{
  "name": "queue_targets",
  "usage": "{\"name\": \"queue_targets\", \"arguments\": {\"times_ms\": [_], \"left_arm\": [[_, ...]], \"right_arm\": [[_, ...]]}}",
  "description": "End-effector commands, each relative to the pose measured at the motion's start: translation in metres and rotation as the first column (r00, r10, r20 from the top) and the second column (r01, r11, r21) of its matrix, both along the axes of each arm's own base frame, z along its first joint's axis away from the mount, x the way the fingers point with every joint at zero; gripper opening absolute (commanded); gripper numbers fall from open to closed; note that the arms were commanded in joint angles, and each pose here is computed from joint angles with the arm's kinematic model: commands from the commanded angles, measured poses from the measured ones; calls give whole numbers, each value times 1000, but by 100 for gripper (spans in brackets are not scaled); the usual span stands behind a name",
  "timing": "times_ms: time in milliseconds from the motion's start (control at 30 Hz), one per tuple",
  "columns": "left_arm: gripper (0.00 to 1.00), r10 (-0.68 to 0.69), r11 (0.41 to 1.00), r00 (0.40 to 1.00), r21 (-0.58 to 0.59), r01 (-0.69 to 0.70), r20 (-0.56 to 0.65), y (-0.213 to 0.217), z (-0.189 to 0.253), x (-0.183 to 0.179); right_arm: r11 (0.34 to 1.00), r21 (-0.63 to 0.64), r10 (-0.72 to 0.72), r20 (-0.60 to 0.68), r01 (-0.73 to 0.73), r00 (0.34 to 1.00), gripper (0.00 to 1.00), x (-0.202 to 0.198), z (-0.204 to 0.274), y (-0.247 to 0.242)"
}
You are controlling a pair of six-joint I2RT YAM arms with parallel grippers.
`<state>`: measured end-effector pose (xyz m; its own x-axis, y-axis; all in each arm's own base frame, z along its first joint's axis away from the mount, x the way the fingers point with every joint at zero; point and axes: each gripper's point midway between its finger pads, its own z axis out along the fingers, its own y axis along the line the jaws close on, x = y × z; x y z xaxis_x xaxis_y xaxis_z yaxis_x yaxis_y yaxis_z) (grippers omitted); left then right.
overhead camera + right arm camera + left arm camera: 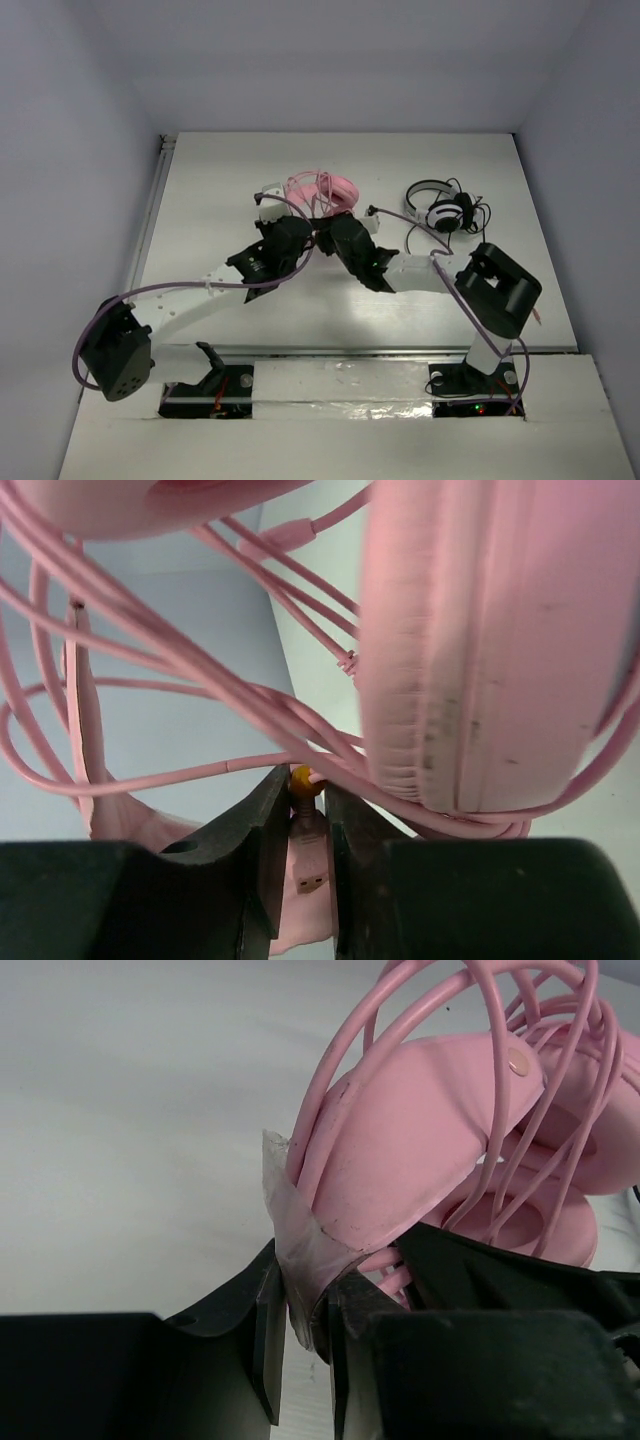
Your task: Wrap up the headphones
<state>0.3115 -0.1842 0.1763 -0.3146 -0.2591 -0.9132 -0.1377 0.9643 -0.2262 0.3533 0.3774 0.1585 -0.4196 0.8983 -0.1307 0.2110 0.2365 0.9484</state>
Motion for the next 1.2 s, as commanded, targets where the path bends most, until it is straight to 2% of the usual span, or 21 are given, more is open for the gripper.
{"name": "queue_targets", "arguments": {"times_ms": [0, 267, 433, 467, 500, 533, 767, 933, 1100, 1167], "left_arm": [[0, -197, 964, 977, -166, 207, 76, -62, 55, -4], [0, -186, 973, 982, -148, 180, -30, -64, 36, 30], [0, -186, 972, 981, -155, 175, -54, -60, 26, 44], [0, -194, 970, 979, -159, 182, -65, -59, 23, 45], [0, -205, 969, 976, -157, 192, -70, -62, 21, 45], [0, -200, 970, 976, -154, 186, -82, -60, 17, 49], [0, -283, 951, 943, -178, 253, -174, -74, -13, 53], [0, -292, 948, 932, -191, 253, -214, -63, -28, 55], [0, -308, 943, 921, -202, 264, -238, -61, -35, 56], [0, -316, 940, 915, -215, 265, -251, -61, -40, 57]], "right_arm": [[1000, -3, -9, 112, 10, 994, 26, 9, 42, -7], [989, -129, 92, 109, -77, 990, 46, -15, 38, -20], [971, -204, 142, 87, -122, 986, 48, -29, 36, -24], [969, -214, 144, 86, -122, 986, 50, -31, 35, -27], [968, -219, 143, 85, -122, 986, 59, -33, 34, -30], [965, -229, 148, 81, -126, 986, 60, -33, 33, -30], [931, -307, 230, 79, -196, 970, 59, -31, 36, -13], [930, -331, 204, 114, -156, 972, 55, -25, 56, -18], [923, -378, 159, 184, -80, 970, 38, -18, 96, -33], [919, -389, 163, 206, -73, 965, 37, -18, 110, -34]]}}
